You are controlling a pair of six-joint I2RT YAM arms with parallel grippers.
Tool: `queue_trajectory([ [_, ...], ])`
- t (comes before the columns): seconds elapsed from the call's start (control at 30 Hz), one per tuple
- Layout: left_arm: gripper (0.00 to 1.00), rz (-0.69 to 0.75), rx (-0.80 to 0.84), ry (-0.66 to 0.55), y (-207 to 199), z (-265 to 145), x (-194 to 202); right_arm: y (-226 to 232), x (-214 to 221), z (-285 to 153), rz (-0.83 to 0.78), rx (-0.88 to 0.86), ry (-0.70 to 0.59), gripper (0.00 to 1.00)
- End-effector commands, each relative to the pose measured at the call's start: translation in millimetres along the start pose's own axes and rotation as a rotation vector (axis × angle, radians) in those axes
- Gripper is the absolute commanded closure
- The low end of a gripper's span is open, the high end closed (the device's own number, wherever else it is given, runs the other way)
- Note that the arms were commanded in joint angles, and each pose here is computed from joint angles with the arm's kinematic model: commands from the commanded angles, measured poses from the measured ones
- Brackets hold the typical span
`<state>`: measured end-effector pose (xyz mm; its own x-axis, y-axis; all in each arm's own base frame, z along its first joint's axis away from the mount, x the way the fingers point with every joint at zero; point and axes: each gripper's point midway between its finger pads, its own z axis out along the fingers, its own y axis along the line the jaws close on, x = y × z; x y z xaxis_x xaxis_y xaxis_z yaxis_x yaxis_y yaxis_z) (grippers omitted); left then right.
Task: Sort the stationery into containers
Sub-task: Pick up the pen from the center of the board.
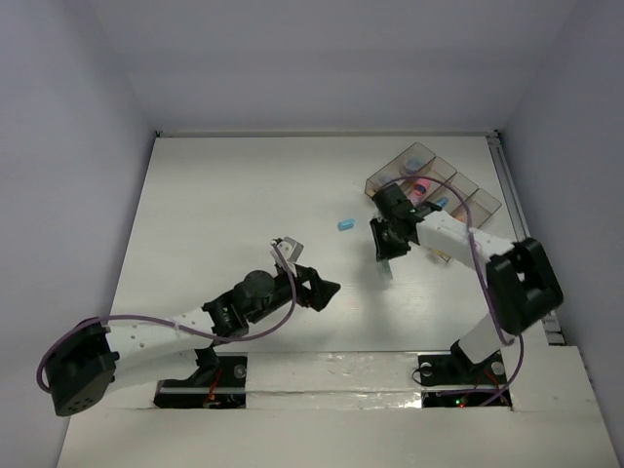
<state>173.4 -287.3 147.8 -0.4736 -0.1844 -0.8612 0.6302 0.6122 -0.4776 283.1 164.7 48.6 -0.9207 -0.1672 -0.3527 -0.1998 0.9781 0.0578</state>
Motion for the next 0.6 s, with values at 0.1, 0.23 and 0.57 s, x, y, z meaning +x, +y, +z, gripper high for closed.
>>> queue_trajectory([
  [0.1,0.22,-0.096,0.058,-0.085,-26,19,-34,77,-82,-95,0.095,-0.307,-0.485,0.99],
  [0.23,0.24,-0.125,-0.012,-0.133,-17,24,-45,98,-87,-111,0.128,-0.37,-0.565,0.99],
  [0.57,0.31,-0.102,-0.153,-0.192,5,43,-63,134,-68,-111,0.122,-0.543,-0.56,0.99],
])
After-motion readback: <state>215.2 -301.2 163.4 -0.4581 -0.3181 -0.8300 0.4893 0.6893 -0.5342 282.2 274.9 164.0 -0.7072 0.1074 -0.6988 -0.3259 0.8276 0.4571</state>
